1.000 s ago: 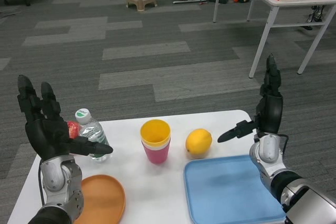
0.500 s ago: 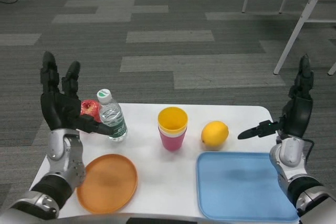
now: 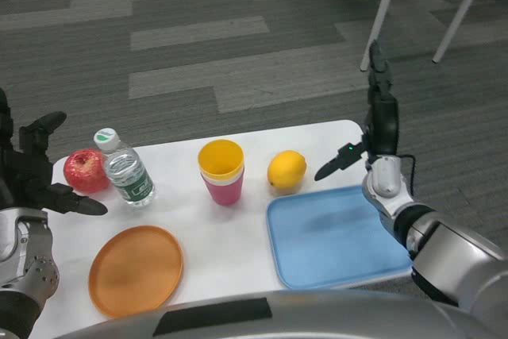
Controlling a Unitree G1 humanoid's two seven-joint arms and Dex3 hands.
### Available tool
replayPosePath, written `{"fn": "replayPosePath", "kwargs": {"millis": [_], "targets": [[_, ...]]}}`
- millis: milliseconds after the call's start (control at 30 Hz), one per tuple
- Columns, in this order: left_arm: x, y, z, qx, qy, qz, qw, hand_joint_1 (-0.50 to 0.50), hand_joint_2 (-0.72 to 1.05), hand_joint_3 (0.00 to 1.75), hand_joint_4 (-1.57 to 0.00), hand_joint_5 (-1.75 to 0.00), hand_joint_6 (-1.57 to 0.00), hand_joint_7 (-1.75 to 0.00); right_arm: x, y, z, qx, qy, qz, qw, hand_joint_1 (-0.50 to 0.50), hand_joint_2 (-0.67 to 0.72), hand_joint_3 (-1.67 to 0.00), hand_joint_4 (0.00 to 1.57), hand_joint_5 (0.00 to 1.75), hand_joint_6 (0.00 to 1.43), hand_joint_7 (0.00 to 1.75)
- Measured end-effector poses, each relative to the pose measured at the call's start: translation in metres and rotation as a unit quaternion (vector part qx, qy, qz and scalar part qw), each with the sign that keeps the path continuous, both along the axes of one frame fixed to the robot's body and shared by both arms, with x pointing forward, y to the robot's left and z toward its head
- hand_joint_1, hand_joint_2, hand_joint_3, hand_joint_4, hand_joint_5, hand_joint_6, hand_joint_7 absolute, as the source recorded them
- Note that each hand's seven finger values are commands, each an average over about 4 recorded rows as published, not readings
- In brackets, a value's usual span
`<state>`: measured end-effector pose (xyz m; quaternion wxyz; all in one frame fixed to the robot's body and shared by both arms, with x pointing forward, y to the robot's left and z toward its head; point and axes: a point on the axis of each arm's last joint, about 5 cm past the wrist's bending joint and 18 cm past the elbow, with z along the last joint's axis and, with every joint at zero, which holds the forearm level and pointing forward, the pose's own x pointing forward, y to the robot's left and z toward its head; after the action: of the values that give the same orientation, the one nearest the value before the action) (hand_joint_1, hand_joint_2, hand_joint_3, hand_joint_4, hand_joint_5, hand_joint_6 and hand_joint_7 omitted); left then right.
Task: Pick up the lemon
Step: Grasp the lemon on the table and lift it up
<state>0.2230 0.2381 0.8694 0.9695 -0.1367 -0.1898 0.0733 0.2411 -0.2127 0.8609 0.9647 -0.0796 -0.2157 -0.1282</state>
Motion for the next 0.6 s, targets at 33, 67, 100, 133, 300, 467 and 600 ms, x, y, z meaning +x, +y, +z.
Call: {"fn": "replayPosePath", "kwargs": {"millis": [33, 67, 100, 133, 300, 467, 600], "targets": [[0.0001, -0.001, 0.0, -0.001, 0.002, -0.002, 1.0, -0.5, -0.72, 0.09, 0.0, -1.54, 0.0, 0.0, 0.0, 0.002, -0.001, -0.007, 0.009, 0.009, 1.0, -0.46, 0.63, 0.0, 0.2, 0.0, 0.0, 0.0], [0.0001, -0.002, -0.001, -0.002, 0.002, -0.004, 1.0, -0.5, -0.72, 0.09, 0.0, -1.54, 0.0, 0.0, 0.0, 0.003, -0.002, -0.012, 0.016, 0.016, 1.0, -0.46, 0.61, 0.0, 0.2, 0.0, 0.0, 0.0], [0.0002, -0.003, -0.001, -0.003, 0.003, -0.005, 1.0, -0.5, -0.72, 0.09, 0.0, -1.54, 0.0, 0.0, 0.0, 0.004, -0.003, -0.018, 0.024, 0.022, 0.999, -0.46, 0.6, 0.0, 0.2, 0.0, 0.0, 0.0], [0.0002, -0.004, -0.002, -0.005, 0.004, -0.006, 1.0, -0.5, -0.72, 0.09, 0.0, -1.54, 0.0, 0.0, 0.0, 0.005, -0.004, -0.023, 0.031, 0.028, 0.999, -0.46, 0.6, 0.0, 0.2, 0.0, 0.0, 0.0], [0.0002, -0.01, -0.005, -0.016, 0.007, -0.012, 1.0, -0.5, -0.72, 0.09, 0.0, -1.54, 0.0, 0.0, -0.001, 0.01, -0.011, -0.063, 0.075, 0.061, 0.993, -0.46, 0.6, 0.0, 0.22, 0.0, 0.0, 0.0], [-0.0003, -0.012, -0.007, -0.02, 0.012, -0.013, 1.0, -0.5, -0.72, 0.09, 0.0, -1.54, 0.0, 0.0, 0.001, 0.011, -0.014, -0.101, 0.111, 0.089, 0.985, -0.46, 0.6, 0.0, 0.26, 0.0, 0.0, 0.0], [-0.0004, -0.014, -0.009, -0.024, 0.014, -0.013, 1.0, -0.5, -0.72, 0.09, 0.0, -1.44, 0.0, 0.0, 0.006, 0.012, -0.013, -0.132, 0.129, 0.106, 0.977, -0.46, 0.6, 0.0, 0.3, 0.0, 0.0, 0.0]]}}
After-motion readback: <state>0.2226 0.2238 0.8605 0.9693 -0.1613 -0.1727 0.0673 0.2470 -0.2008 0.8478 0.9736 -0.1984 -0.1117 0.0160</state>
